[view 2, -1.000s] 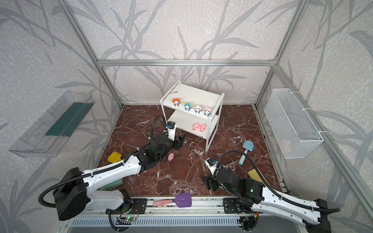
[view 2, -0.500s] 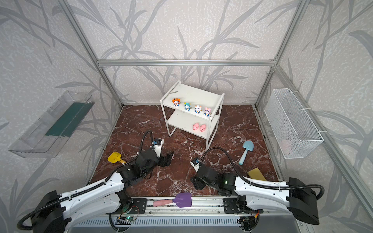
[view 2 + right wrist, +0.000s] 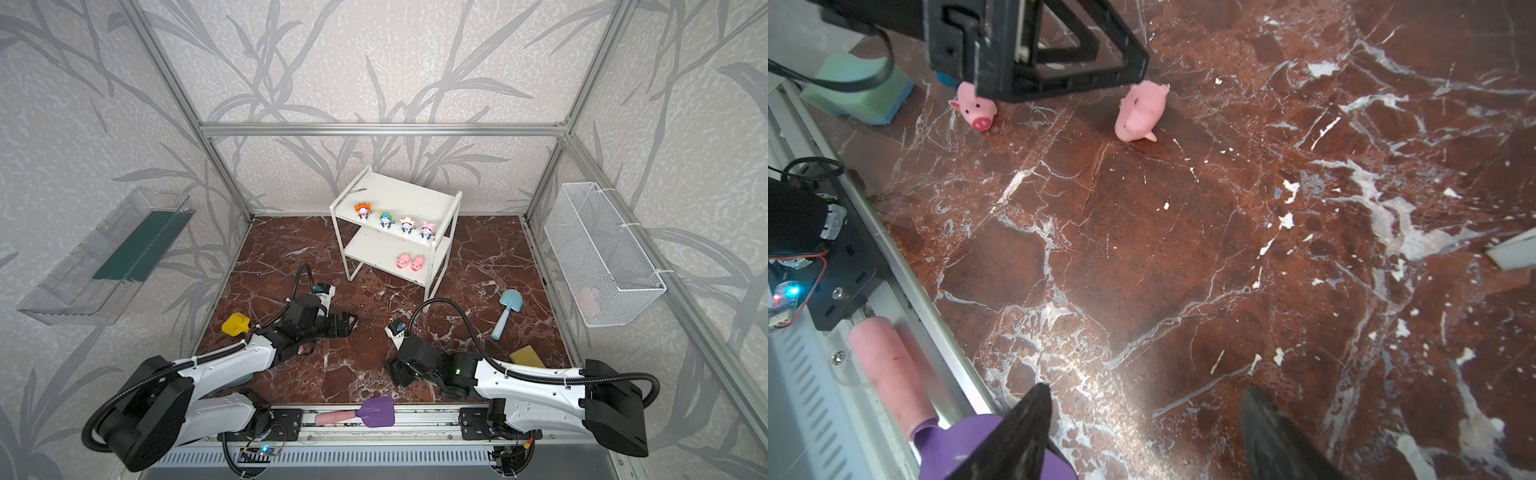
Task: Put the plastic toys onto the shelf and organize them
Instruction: 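Withdraw the left gripper from the shelf toward a pink pig on the floor, then lower the open left gripper over the pink pig near the robot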
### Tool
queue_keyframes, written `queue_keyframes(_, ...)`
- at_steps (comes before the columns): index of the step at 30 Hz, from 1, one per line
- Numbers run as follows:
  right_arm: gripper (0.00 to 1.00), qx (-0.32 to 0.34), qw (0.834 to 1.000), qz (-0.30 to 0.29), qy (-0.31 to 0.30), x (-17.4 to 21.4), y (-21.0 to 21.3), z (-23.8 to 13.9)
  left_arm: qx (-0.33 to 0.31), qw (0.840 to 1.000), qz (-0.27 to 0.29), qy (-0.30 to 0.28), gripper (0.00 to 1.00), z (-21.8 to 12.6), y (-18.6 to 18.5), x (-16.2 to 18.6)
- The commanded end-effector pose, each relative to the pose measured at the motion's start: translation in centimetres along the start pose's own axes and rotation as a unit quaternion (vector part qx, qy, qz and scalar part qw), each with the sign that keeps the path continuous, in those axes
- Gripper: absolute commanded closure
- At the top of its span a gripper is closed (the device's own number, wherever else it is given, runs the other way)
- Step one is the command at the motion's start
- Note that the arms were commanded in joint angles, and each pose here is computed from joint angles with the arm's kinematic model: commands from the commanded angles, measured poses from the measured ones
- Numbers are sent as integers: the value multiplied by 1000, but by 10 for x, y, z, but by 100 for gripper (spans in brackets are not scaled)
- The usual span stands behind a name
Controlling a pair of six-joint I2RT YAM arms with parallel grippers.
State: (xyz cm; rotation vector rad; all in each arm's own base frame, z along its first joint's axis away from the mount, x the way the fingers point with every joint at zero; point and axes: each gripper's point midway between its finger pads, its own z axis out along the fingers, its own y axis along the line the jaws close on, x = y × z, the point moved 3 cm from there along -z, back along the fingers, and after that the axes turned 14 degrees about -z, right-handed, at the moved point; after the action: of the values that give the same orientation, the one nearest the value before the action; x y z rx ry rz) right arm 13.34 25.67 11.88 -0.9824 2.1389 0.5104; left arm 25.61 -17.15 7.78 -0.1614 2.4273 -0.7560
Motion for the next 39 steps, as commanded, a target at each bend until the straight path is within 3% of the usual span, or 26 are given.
queue_keyframes(1, 28, 13, 1000, 6, -13, -4, -4, -7, 49, 999, -11, 8, 1, 8, -19, -9)
queue_keyframes(11, 28, 31, 999, 16, -20, 3, -13, -17, 126, 988, -18, 86, 1, 34, -42, 5)
queue_keyframes(19, 28, 37, 999, 19, -20, 7, -17, -21, 119, 987, -2, 110, 1, 28, -49, 19)
queue_keyframes(26, 28, 42, 999, 20, -25, 9, -20, -25, 100, 987, 35, 122, 1, 7, -64, 45)
queue_keyframes(32, 28, 51, 998, 24, -23, 15, -25, -31, 133, 981, 42, 138, 1, -31, -102, 68)
queue_keyframes(39, 28, 61, 997, 32, -42, 22, -32, -41, 105, 989, 60, 84, 1, -61, -91, 58)
